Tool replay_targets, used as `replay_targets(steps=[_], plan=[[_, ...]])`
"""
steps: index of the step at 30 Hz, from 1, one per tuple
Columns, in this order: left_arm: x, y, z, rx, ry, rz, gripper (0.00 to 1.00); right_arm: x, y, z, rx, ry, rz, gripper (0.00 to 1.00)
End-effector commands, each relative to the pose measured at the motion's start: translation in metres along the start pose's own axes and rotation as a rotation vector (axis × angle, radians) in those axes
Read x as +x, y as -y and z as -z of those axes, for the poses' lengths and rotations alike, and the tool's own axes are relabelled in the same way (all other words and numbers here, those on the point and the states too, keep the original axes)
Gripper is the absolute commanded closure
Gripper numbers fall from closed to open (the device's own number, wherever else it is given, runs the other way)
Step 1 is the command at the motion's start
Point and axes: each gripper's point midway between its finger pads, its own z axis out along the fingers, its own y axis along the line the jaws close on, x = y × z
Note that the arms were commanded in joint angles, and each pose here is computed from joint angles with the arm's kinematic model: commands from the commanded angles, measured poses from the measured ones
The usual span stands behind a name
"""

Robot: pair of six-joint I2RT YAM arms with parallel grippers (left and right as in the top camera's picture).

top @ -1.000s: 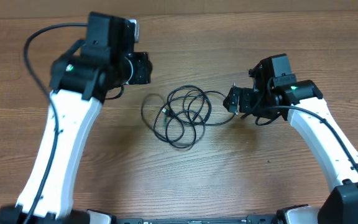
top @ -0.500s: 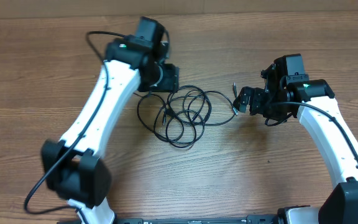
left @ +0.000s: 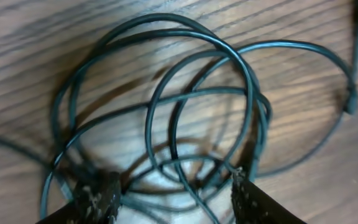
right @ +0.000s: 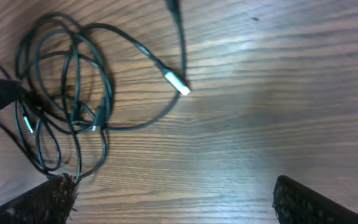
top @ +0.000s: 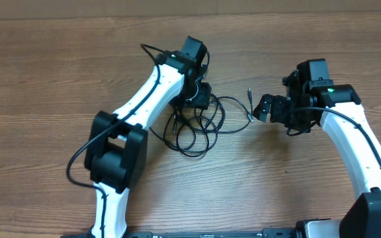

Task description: Untangle cables

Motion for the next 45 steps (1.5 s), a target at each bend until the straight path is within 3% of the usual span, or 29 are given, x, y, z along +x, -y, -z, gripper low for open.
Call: replay_targets(steps=[1,6,8,9,10,14,17,24,29,37,45], plan=[[0.001,0.006,-0.025,0.003,-0.029,-0.019,0.44,-0.009,0.005,0.008,-0.005,0.027,-0.017,0.0],[0.003,0.004,-0.047,-0.003,-0.054,-0.02,0.49,-0.008,0.012,0.01,0.003,0.019,-0.041,0.0],[0.005,0.002,-0.05,-0.006,-0.063,-0.018,0.69,-0.008,0.012,0.01,0.003,0.02,-0.041,0.0],[0.005,0.002,-0.051,-0.007,-0.066,-0.017,0.85,-0.008,0.012,0.01,0.003,0.02,-0.041,0.0],[0.006,0.002,-0.05,-0.007,-0.067,-0.017,0.96,-0.008,0.012,0.01,0.003,0.02,-0.041,0.0],[0.0,0.011,-0.026,0.015,-0.044,-0.023,0.96,-0.009,0.012,0.01,0.002,0.021,-0.04,0.0],[-0.015,0.027,0.018,0.045,0.027,-0.062,0.96,-0.01,0.012,0.01,0.001,0.028,-0.038,0.0],[-0.052,0.082,0.227,0.162,0.469,-0.196,0.96,-0.023,0.001,0.031,-0.019,0.077,0.004,0.0],[-0.04,0.097,0.314,0.216,0.667,-0.238,0.96,-0.047,-0.019,0.077,-0.054,0.22,0.052,0.0],[-0.015,0.125,0.35,0.386,0.7,-0.327,0.96,-0.044,-0.055,0.121,-0.197,0.32,0.201,0.0],[-0.022,0.114,0.349,0.321,0.721,-0.288,0.96,-0.021,-0.107,0.155,-0.48,0.357,0.425,0.0]])
